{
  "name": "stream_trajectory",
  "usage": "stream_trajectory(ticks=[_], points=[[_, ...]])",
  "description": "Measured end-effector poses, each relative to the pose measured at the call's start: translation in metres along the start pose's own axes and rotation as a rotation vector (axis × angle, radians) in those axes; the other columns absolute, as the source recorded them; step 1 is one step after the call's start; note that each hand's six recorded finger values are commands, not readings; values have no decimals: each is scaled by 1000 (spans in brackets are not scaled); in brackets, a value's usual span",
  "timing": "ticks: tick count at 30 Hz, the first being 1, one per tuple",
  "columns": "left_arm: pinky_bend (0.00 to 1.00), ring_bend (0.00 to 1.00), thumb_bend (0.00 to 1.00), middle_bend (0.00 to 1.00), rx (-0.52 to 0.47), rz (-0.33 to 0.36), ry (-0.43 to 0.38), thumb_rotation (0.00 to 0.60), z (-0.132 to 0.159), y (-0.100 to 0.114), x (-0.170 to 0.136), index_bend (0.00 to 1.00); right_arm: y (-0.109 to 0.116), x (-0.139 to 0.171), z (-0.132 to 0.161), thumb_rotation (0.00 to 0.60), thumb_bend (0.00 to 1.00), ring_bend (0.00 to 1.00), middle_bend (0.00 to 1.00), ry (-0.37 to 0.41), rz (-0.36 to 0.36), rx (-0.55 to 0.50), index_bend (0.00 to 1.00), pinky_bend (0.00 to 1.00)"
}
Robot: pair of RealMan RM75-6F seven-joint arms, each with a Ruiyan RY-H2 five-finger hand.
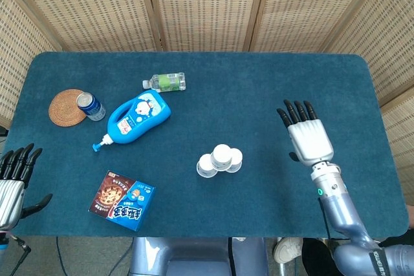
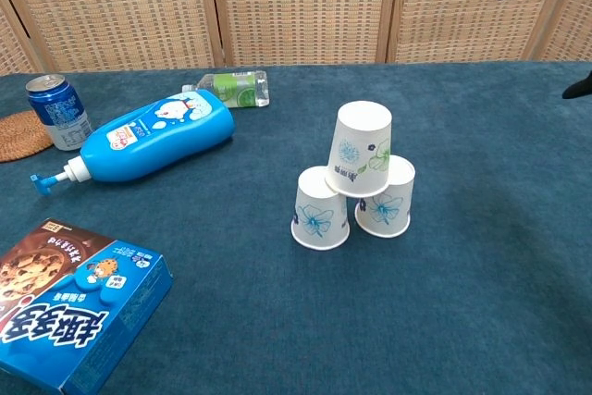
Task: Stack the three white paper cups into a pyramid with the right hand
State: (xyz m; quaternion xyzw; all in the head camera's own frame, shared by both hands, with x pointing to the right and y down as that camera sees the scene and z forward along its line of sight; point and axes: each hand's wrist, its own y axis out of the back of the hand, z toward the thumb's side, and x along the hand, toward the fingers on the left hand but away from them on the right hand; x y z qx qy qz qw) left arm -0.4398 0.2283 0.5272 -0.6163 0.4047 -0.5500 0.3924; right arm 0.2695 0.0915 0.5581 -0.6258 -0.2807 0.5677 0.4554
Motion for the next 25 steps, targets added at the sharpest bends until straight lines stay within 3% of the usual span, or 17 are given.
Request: stream_trajectory(ticks=[10,15,25], points=[[16,0,230,0,16,-1,11,600,-1,-3,0,0,-28,72,-52,600,132,0,0,-13,-145,-122,66,42],[16,0,229,0,22,-2,15,600,-2,-5,1,0,-49,93,-68,600,132,0,0,-34,-153,-105,56,36],[16,0,229,0,26,-2,18,600,-2,-8,3,0,-84,114,-88,600,132,0,0,-90,-117,-183,52,37]])
